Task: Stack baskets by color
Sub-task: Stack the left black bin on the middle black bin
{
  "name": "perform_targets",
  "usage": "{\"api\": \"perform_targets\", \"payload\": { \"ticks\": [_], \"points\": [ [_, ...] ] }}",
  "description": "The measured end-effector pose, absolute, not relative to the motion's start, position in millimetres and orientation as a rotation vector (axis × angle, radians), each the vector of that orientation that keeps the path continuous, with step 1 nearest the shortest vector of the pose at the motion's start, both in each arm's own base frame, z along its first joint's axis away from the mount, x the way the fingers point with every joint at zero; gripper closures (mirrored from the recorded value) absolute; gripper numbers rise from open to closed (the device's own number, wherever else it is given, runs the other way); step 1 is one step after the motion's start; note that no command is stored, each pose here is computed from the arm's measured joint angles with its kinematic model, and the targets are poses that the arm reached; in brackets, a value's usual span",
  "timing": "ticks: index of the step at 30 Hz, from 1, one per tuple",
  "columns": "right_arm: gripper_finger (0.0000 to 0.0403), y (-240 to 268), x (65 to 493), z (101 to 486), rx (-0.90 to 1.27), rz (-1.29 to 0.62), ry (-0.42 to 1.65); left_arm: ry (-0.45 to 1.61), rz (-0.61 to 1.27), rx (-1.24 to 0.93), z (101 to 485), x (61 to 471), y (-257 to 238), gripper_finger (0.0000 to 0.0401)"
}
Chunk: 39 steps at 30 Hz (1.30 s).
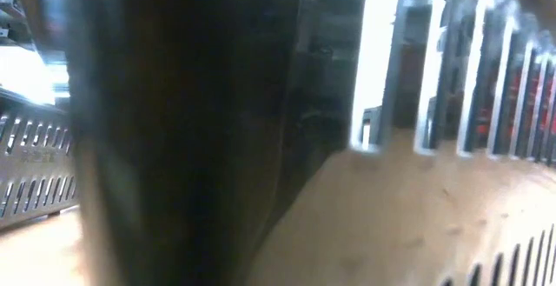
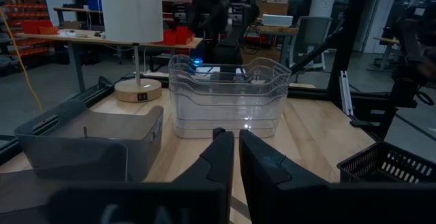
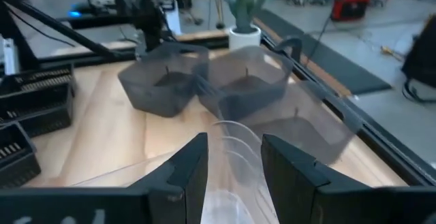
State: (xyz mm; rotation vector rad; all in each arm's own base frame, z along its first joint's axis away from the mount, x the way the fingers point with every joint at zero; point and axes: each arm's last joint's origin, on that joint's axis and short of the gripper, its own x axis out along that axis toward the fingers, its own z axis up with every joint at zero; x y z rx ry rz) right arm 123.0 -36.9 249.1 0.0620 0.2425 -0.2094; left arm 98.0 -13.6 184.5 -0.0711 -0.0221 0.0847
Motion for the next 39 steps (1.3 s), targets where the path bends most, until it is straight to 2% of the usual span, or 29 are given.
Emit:
{"api": "perform_targets", "payload": {
  "ticks": [12,25,34,39],
  "points": [
    [0.0261,-20.1,111.8,211.4,0.126,-0.104,0.067,-0.022,0.084,-0.071,184.5,98.0,-13.6,0.0375],
    [0.0264,-9.1,98.1,185.9,0.23,-0.101,-0.084,-0.022,0.085,-0.071,184.5,98.0,-13.6,0.0365],
    [0.0309,4.6,97.0,185.8,0.196,-0.089,-0.092,-0.023,0.085,-0.072,184.6,98.0,-13.6,0.0373],
    [0.0331,10.9,99.1,172.0,0.154,-0.069,-0.067,-0.022,0.085,-0.072,184.5,98.0,-13.6,0.0366]
  ]
}}
